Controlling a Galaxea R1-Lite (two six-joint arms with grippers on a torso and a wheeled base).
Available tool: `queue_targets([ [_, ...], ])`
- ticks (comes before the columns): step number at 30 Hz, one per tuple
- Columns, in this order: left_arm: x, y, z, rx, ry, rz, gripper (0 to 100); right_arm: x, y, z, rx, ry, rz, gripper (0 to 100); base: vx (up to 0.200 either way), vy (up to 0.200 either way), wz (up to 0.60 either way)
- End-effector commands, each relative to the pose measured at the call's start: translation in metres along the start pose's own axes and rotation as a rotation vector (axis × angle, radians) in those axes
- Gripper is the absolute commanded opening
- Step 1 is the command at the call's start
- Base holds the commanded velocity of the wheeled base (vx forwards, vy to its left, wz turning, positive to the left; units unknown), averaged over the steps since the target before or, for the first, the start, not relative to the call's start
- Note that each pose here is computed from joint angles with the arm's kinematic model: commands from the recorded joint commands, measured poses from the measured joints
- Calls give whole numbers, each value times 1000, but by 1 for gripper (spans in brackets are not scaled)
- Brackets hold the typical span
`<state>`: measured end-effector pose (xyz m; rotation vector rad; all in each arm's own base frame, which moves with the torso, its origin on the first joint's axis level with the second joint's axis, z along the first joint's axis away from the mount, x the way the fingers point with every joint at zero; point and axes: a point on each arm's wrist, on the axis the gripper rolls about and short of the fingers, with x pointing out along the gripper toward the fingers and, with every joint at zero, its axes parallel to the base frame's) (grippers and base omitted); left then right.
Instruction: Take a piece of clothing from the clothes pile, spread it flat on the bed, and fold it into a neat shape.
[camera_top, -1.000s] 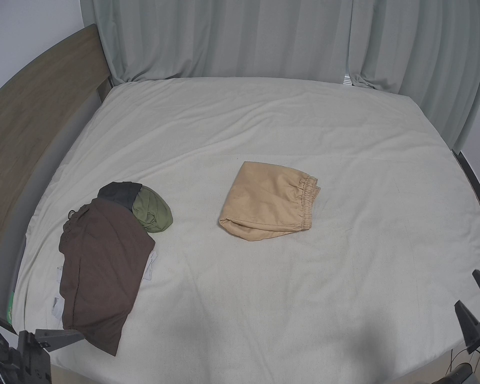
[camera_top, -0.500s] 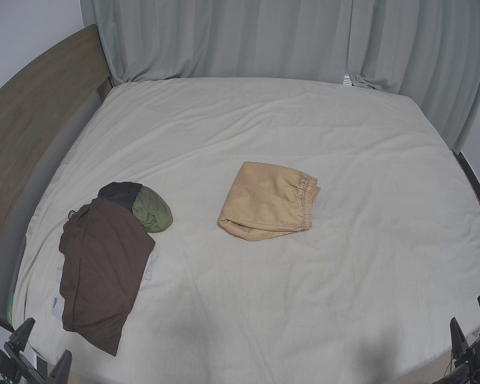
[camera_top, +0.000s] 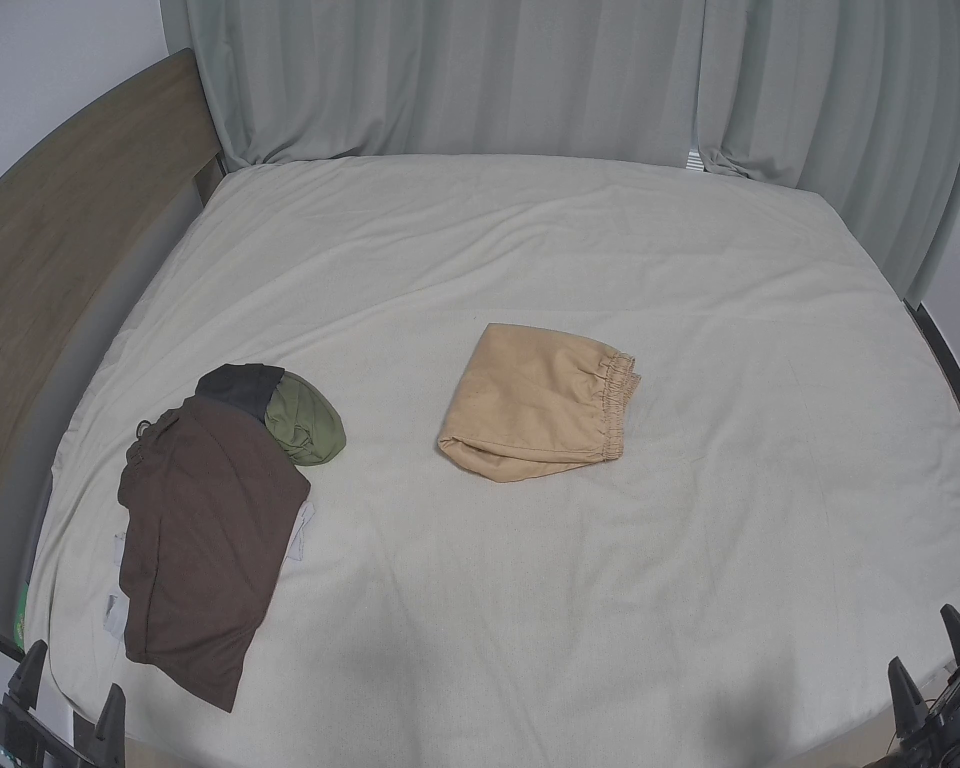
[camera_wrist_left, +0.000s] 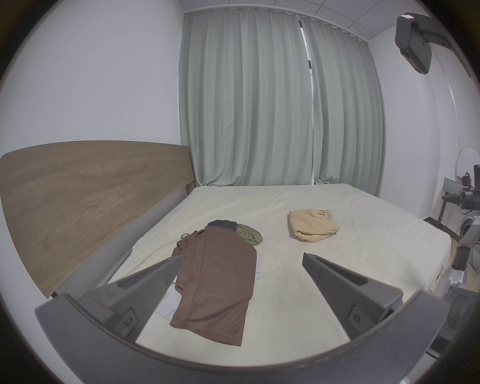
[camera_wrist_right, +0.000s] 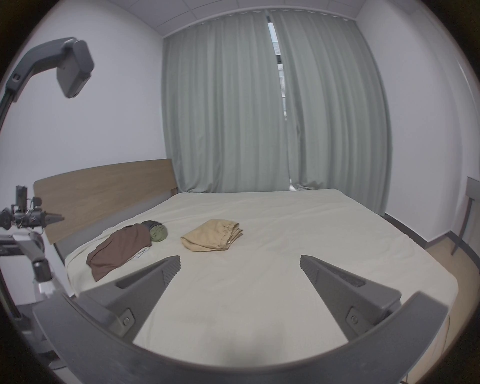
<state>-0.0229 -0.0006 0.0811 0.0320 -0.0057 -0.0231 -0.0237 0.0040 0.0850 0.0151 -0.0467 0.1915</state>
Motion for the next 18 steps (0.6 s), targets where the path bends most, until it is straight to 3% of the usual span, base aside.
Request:
queue_targets([
  [1,0,0,-5,-3,4,3,100,1,-3,-5,-1,10,-105,100,0,0,0],
  [4,0,0,-5,-27,4,11,100,0,-5,-10,-28,71,-188,100,0,0,0],
  [7,0,0,-5,-37,6,14,100,0,-4,-9,-30,54,-150,100,0,0,0],
  [18,0,0,-6,-40,9,14,100,0,-4,-9,-18,55,-152,100,0,0,0],
])
